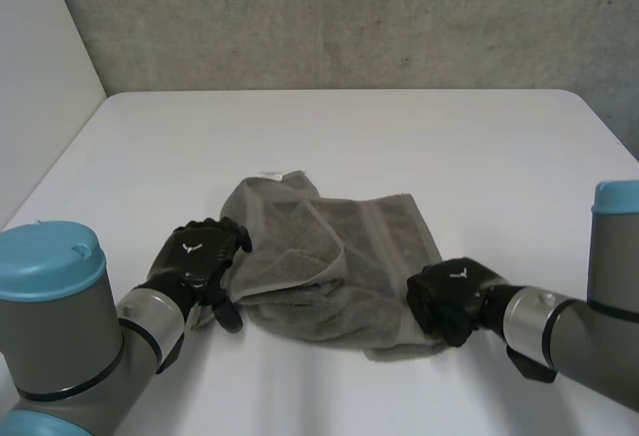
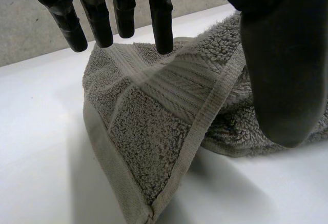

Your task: Fold the towel.

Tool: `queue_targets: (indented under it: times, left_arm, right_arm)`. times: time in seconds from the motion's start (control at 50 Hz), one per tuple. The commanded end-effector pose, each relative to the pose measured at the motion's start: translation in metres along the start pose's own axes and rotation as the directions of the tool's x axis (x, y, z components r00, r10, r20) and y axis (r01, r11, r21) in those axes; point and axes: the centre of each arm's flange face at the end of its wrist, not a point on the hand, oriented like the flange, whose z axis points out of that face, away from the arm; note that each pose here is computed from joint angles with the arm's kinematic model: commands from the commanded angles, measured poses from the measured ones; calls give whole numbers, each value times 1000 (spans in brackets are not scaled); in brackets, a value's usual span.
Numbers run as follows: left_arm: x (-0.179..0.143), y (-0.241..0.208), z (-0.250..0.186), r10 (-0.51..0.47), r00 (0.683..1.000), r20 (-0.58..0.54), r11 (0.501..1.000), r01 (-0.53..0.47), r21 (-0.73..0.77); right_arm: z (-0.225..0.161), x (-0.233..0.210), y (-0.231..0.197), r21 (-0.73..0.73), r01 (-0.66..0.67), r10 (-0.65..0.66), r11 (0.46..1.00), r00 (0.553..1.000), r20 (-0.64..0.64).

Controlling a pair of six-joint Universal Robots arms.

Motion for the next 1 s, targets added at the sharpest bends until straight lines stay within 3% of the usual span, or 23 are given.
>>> queue_targets:
  times: [0.02, 0.18, 0.38, 0.68, 1.0]
  left_arm:
    - [-1, 1, 1, -11, 1000, 4, 1000, 11, -1]
    - [-2, 0, 3, -15, 1000, 8, 1000, 15, 10]
    - [-3, 2, 3, -16, 1000, 11, 1000, 16, 8]
    - [-2, 2, 3, -12, 1000, 12, 1000, 11, 16]
    - [-3, 3, 4, -12, 1000, 15, 1000, 12, 20]
  right_arm:
    - [-12, -10, 5, 6, 54, -55, 998, 998, 28]
    - [-17, -7, -8, 97, 101, -98, 990, 995, -33]
    - [-16, -2, -28, 229, 47, -33, 972, 997, -66]
    - [5, 6, -17, 237, 49, -22, 970, 993, -113]
    - [13, -15, 4, 151, 42, -37, 988, 999, -36]
